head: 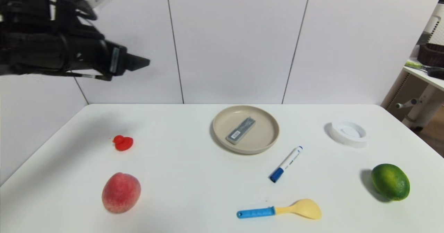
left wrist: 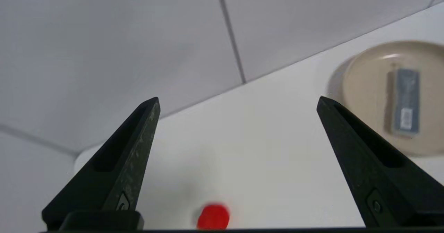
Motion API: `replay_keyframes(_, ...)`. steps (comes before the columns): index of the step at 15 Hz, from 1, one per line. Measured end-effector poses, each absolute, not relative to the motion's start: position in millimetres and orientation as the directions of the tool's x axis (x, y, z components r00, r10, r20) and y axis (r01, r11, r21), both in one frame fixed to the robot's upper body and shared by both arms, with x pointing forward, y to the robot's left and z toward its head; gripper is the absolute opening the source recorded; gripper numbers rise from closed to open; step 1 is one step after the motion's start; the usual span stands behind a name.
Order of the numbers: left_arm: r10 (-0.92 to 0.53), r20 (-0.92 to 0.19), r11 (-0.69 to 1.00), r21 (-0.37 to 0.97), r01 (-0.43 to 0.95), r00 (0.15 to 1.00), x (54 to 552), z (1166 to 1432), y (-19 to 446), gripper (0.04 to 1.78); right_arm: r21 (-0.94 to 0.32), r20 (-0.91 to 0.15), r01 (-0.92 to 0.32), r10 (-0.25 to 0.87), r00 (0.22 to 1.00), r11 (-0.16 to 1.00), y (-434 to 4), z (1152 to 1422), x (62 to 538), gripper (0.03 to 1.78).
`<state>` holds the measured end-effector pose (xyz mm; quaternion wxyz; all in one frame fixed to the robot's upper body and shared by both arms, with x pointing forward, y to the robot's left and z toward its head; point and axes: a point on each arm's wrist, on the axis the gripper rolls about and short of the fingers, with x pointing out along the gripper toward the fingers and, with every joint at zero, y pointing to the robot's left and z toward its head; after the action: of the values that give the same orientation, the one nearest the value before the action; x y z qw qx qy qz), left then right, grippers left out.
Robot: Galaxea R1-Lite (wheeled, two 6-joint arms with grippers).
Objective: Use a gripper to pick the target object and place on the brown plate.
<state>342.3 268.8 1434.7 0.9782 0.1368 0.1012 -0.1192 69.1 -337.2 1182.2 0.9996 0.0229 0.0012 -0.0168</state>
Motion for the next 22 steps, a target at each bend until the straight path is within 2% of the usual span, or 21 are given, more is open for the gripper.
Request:
replay_keyframes(3,-0.133,-0.299,0.955,0.216,0.202,0.945,280,1401,299,1.66,0.046,-0.003,0.033,-0.033,0.999,0.998,-337,1182,69,1.71)
replay_keyframes(8,-0.091,-0.367,0.974,0.161,0.159,0.926,176,1319,322,1.67,0.046,-0.004,0.034,-0.034,0.999,0.998,-337,1182,69,1.71)
replay_keyframes(12,-0.049,-0.315,0.985,0.144,0.098,0.948,115,1257,332,1.68,0.045,-0.003,0.034,-0.034,0.999,0.998,-337,1182,69,1.71)
replay_keyframes(15,-0.018,-0.208,0.991,0.128,0.046,0.978,83,1220,334,1.69,0.046,-0.003,0.034,-0.034,0.999,0.998,-337,1182,69,1.71)
replay_keyframes(18,-0.035,-0.154,0.993,0.106,0.052,0.988,68,1192,333,1.69,0.047,-0.003,0.033,-0.033,0.999,0.998,-337,1182,69,1.71)
replay_keyframes(22,-0.024,-0.105,0.995,0.09,0.034,0.994,64,1185,333,1.69,0.046,-0.003,0.034,-0.034,0.999,0.998,-337,1182,69,1.71)
